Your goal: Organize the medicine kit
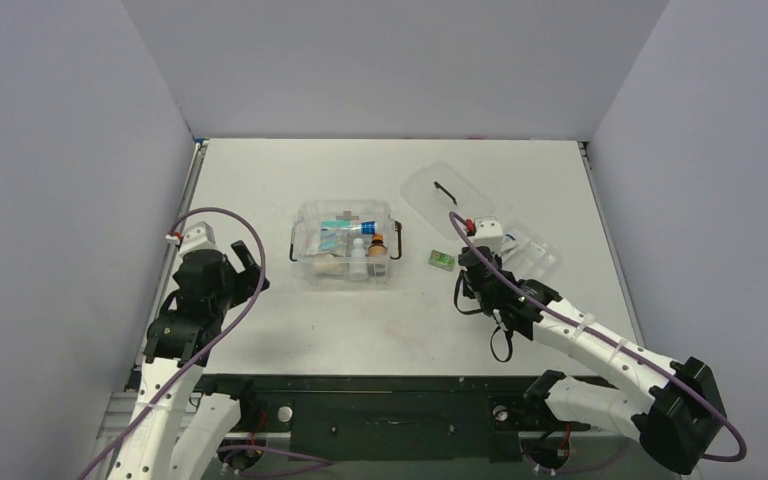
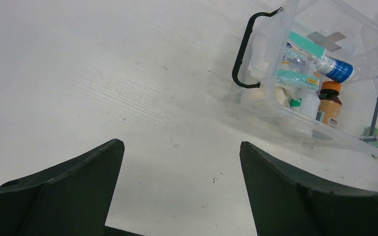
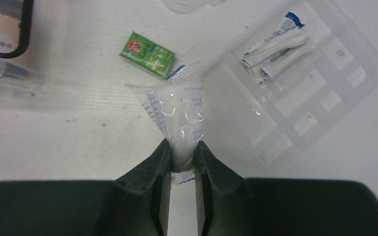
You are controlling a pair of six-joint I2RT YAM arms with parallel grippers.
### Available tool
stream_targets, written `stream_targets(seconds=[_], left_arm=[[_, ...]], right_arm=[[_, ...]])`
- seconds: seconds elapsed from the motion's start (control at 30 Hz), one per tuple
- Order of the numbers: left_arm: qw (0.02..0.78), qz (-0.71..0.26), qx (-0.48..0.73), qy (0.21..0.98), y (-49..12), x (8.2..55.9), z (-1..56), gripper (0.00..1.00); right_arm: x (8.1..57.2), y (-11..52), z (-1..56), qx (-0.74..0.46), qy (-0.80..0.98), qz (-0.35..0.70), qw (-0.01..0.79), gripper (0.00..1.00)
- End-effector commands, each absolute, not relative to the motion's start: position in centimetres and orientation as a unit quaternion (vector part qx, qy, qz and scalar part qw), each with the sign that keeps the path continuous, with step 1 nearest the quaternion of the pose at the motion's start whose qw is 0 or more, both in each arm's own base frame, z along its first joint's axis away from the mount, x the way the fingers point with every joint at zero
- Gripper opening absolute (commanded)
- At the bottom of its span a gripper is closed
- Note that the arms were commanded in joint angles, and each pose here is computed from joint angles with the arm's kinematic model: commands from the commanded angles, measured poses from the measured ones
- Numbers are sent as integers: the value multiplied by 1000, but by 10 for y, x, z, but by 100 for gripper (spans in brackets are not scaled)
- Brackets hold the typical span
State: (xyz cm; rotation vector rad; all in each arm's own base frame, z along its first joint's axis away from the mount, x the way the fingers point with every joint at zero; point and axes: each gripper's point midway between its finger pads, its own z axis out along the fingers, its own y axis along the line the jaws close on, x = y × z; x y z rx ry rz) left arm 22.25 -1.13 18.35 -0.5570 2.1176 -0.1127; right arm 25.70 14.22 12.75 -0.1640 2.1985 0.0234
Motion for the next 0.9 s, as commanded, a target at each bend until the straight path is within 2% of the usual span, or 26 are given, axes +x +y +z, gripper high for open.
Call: stream_targets(seconds=[0.0, 0.37, 0.43, 0.6, 0.87], left_arm=[[476, -59, -222, 849, -15, 228, 199, 87], [476, -63, -214, 851, -19, 228, 199, 87], [476, -65, -212, 851, -20, 227, 199, 87], [479, -67, -208, 850, -21, 227, 200, 87], [481, -73, -199, 851, -26, 225, 202, 87]], right_arm=[[258, 114, 116, -28, 905, -27, 424, 1], [283, 84, 124, -57, 929, -79, 356, 1], [284, 73, 119, -97, 934, -128, 321, 1], [278, 56, 107, -163, 940, -175, 242, 1], [274, 51, 83, -191, 949, -164, 191, 1]])
